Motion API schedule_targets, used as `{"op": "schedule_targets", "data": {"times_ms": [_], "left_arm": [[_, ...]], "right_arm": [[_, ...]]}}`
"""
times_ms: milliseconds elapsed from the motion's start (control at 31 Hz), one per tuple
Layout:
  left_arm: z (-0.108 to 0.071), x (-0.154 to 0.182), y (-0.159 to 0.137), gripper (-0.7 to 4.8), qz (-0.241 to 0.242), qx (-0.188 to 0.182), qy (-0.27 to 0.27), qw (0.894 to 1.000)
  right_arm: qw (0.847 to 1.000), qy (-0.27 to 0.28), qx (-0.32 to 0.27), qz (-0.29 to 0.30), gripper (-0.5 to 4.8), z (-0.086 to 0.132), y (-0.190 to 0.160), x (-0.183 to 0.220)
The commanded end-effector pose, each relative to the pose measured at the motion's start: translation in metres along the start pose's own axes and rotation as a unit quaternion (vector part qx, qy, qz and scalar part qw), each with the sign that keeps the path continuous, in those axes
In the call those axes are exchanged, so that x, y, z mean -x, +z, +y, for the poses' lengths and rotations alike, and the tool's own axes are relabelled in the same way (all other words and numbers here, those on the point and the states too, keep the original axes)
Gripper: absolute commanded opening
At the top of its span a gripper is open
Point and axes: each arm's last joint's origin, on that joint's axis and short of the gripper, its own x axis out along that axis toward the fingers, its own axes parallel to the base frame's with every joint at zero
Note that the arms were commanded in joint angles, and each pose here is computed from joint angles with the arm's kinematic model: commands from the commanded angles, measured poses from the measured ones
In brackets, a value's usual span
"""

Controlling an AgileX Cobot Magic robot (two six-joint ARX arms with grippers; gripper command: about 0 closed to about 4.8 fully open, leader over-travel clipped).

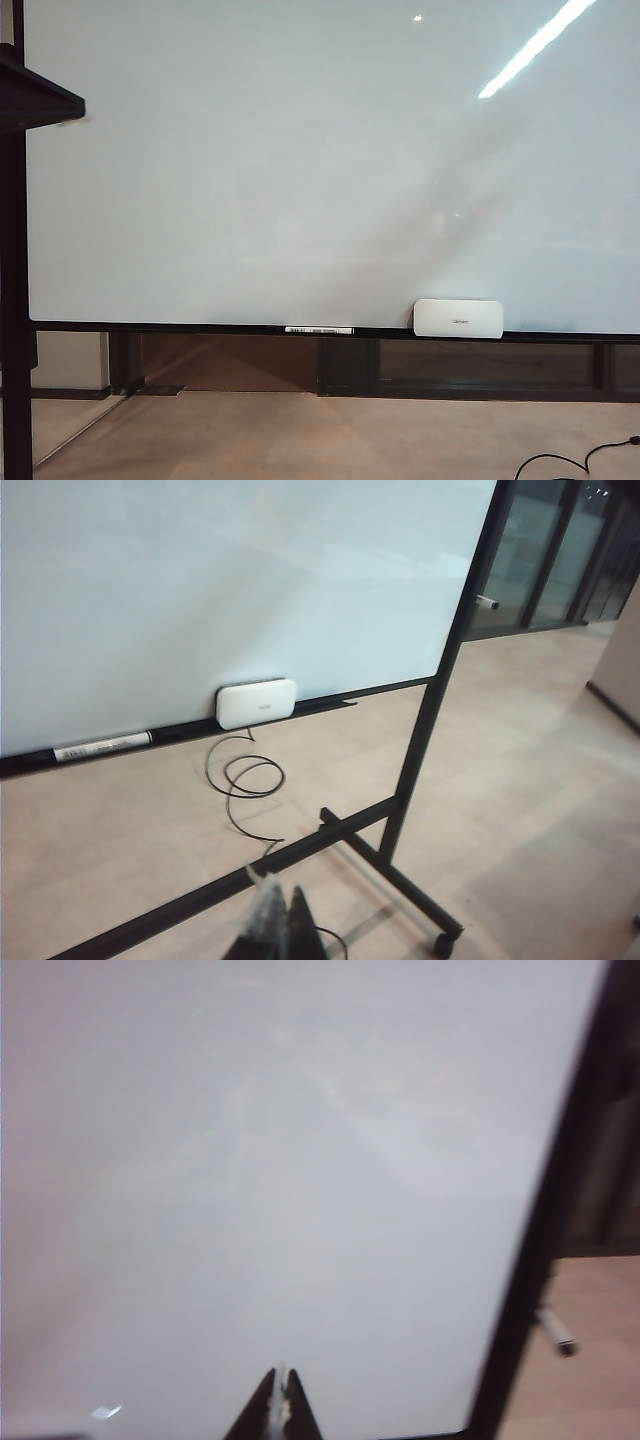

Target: Reach to the right to find the marker pen, pick it up, and write the number 16 on the whiteboard.

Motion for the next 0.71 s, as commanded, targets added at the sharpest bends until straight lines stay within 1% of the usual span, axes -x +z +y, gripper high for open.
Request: {"op": "schedule_targets", "data": {"times_ms": [32,97,161,226,291,323,452,549,614,711], "left_arm": [[0.001,-0.005,0.001,-0.06,-0.005,-0.017,-0.012,1.0],[0.002,-0.01,0.001,-0.06,-0.004,-0.03,-0.038,0.999],[0.002,-0.014,0.001,-0.06,-0.011,-0.042,-0.062,0.997],[0.003,-0.019,0.002,-0.06,-0.023,-0.048,-0.084,0.995],[0.004,-0.023,0.002,-0.06,-0.031,-0.049,-0.096,0.994],[0.005,-0.025,0.002,-0.06,-0.031,-0.049,-0.093,0.994],[0.011,-0.039,0.003,-0.06,-0.005,-0.041,-0.093,0.995],[0.015,-0.052,0.006,-0.06,0.01,-0.047,-0.105,0.993],[0.018,-0.062,0.011,-0.06,0.016,-0.045,-0.116,0.992],[0.023,-0.077,0.018,-0.06,0.022,-0.042,-0.119,0.992]], "right_arm": [[0.999,-0.032,0.016,-0.003,-0.01,-0.014,0.0,-0.001],[0.998,-0.055,0.031,0.003,-0.01,-0.024,-0.002,0.0],[0.995,-0.09,0.032,0.01,-0.01,-0.037,-0.007,-0.003],[0.993,-0.113,0.034,0.019,-0.01,-0.05,-0.014,-0.007],[0.992,-0.117,0.034,0.027,-0.01,-0.063,-0.024,-0.013],[0.993,-0.114,0.033,0.031,-0.01,-0.07,-0.03,-0.018],[0.993,-0.101,0.032,0.041,-0.01,-0.093,-0.054,-0.031],[0.992,-0.109,0.032,0.052,-0.01,-0.108,-0.076,-0.04],[0.99,-0.12,0.043,0.057,-0.01,-0.119,-0.093,-0.045],[0.988,-0.132,0.061,0.057,-0.01,-0.13,-0.113,-0.051]]}}
